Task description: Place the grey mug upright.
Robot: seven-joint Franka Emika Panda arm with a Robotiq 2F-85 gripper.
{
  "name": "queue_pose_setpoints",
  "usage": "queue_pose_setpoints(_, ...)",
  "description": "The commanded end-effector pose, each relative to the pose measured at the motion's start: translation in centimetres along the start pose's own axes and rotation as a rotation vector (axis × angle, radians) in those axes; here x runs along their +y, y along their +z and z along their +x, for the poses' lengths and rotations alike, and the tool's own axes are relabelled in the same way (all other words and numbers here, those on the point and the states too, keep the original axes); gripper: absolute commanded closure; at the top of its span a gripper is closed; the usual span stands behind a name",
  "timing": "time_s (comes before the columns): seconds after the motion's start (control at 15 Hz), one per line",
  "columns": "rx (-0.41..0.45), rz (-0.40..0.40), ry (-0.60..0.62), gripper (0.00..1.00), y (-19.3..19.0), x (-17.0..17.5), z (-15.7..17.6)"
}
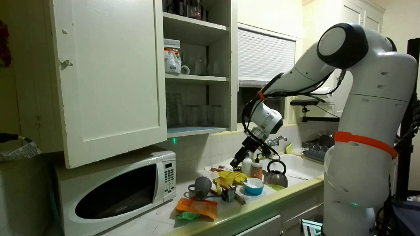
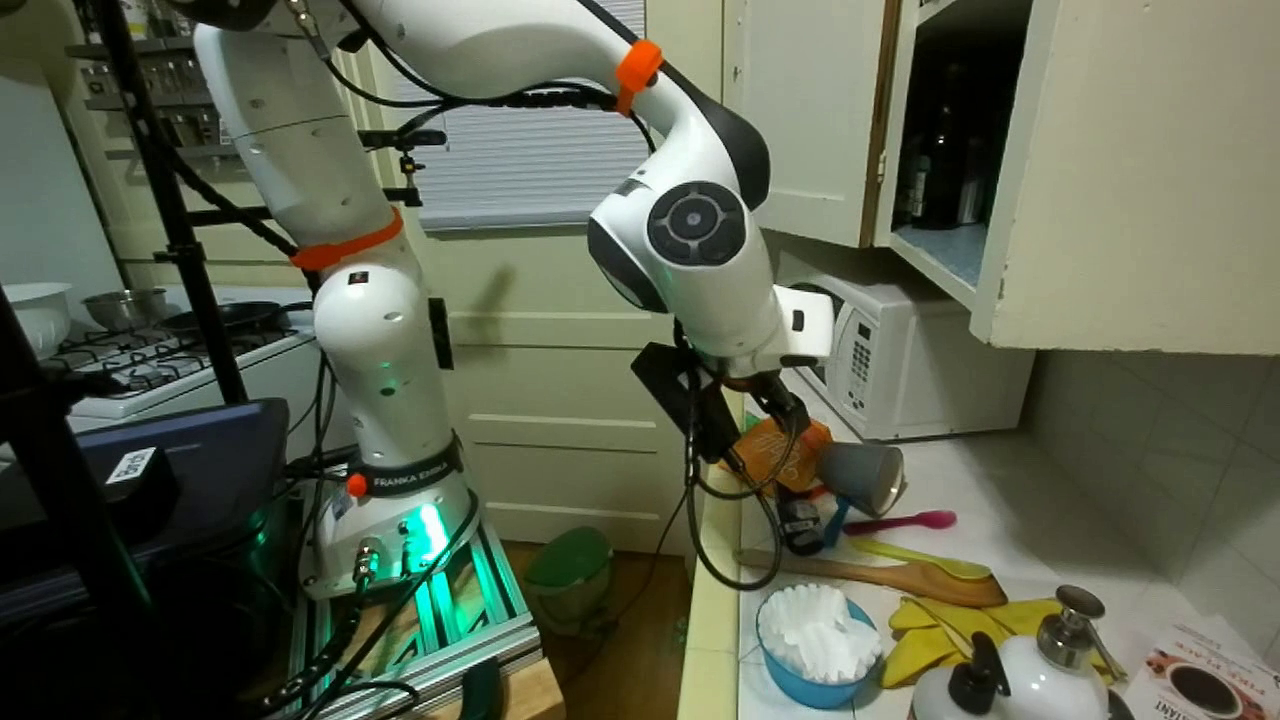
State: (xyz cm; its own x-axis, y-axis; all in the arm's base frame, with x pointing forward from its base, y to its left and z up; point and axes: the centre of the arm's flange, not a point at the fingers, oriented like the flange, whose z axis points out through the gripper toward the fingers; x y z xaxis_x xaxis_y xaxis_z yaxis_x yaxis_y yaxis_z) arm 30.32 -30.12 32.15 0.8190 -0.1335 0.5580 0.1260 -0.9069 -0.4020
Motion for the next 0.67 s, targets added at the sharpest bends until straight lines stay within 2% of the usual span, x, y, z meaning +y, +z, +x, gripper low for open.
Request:
queue_pose_setpoints(0.0,0.112,0.018,0.133,0.0,1.8,3.9,-2.0)
queue_pose_setpoints(0.13,0.134,0.029,0.187,0.0,2.3,5.8,-2.5)
queue_pose_setpoints(0.33,0.117,0.05,0.211,0.0,3.2,8.1,-2.9)
queue_pose_setpoints(0.47,0.045,0.036,0.22,0.0,4.0,9.3,-2.5)
queue_pose_setpoints(0.53,0.082,0.037,0.211,0.0,2.4,6.3,-3.2)
queue_pose_setpoints(0.6,0.059,0.032,0.212,0.0,3.0,6.9,-3.1)
